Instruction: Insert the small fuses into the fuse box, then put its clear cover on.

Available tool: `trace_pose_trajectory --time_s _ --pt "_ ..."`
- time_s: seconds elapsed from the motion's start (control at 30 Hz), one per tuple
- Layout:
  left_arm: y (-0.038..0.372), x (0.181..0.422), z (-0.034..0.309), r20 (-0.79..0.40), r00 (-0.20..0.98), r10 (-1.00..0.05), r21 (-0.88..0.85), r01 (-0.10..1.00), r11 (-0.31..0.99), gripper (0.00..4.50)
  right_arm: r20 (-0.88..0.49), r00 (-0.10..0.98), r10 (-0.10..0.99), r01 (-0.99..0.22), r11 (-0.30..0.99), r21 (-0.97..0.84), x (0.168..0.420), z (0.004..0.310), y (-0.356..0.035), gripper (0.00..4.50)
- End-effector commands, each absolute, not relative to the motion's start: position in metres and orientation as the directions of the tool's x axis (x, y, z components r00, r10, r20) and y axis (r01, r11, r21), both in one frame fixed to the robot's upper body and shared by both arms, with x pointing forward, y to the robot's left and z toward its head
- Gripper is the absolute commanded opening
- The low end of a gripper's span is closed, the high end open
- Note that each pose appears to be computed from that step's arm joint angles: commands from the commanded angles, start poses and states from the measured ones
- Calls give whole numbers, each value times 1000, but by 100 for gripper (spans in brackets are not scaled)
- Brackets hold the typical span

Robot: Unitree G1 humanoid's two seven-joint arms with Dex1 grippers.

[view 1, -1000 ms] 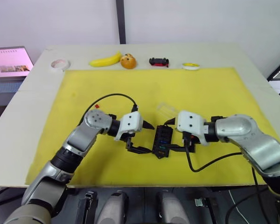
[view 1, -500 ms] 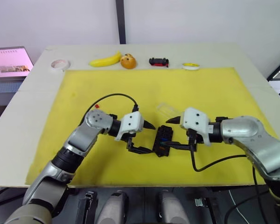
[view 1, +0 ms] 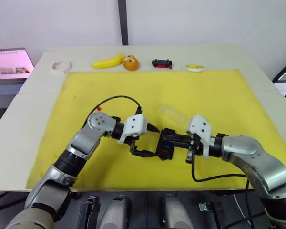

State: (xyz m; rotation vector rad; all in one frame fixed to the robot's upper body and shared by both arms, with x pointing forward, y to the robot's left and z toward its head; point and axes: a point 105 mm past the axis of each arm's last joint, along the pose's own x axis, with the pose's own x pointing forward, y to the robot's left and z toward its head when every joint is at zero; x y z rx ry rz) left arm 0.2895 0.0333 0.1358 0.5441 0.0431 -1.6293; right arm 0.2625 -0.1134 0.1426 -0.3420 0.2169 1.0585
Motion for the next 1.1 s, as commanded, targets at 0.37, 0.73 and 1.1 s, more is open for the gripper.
trace_pose_trajectory --time_s 0.37,0.73,1.1 --pt "30 293 146 -348 -17 -937 334 932 -142 450 -355 499 790 -866 473 -165 263 121 -118 2" --pt "83 301 169 -124 269 -955 188 951 244 450 -200 598 776 -800 568 -193 254 189 -148 2" --pt "264 247 136 -257 741 -621 -126 611 781 450 -351 847 400 -506 810 -297 240 199 -302 343"
